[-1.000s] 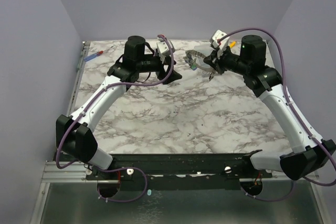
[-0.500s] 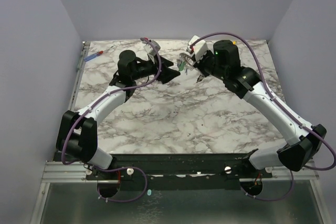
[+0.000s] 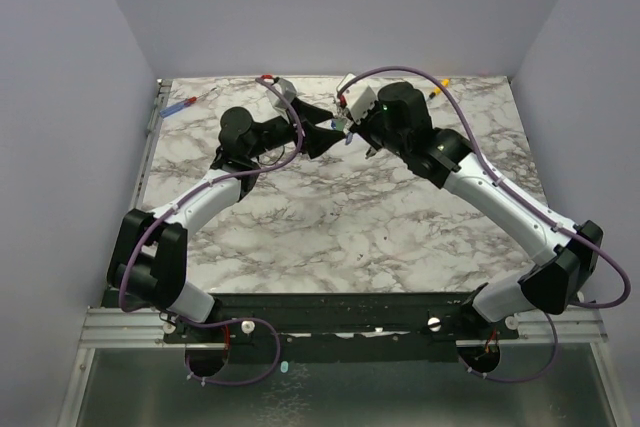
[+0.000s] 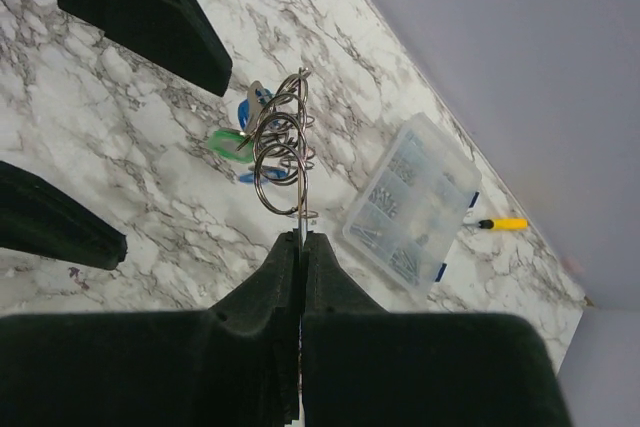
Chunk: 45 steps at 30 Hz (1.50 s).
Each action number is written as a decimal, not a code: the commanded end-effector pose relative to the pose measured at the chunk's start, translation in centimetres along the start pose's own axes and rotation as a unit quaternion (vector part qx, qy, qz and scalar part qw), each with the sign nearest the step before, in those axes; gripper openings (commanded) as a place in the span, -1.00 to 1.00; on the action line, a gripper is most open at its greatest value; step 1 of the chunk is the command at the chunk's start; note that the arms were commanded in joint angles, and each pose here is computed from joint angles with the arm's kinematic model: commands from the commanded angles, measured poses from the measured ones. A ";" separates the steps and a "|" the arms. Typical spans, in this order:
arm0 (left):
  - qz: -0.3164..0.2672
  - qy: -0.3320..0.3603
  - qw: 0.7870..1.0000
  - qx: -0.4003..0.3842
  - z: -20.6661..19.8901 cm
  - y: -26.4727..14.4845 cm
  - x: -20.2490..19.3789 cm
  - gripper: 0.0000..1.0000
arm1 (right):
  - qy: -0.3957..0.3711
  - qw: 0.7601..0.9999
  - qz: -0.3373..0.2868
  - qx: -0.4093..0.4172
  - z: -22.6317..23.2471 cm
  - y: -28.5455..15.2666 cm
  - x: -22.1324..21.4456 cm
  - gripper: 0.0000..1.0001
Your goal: Remove the keys from the keyring
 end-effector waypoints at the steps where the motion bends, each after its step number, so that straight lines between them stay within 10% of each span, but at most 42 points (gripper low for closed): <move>1: -0.013 0.031 0.999 0.011 0.8 0.3 -0.7 0.47 | 0.012 0.999 -0.046 -0.016 -0.7 -1.1 2.8 -0.99; 26: -0.009 0.042 0.998 -0.036 0.6 1.8 -2.0 -0.05 | 0.013 0.998 -0.061 0.022 0.5 -1.5 3.5 -0.99; 36: -0.015 0.037 0.998 -0.039 0.2 1.4 -1.3 -1.00 | 0.012 0.998 -0.059 -0.007 -0.1 -1.8 3.4 -0.99; 45: 0.008 0.011 1.000 -0.012 0.4 -0.5 -0.7 -1.00 | 0.011 0.998 -0.046 -0.030 -0.2 -1.5 2.0 -0.99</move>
Point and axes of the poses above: each gripper's point midway between its finger pads, its own y axis out along the fingers, its own z axis along the line the jaws close on, x = y × z, the point moved 9 cm from there along -y, back along the fingers, and after that the axes turned 1 degree about -y, right-handed, at the moved point
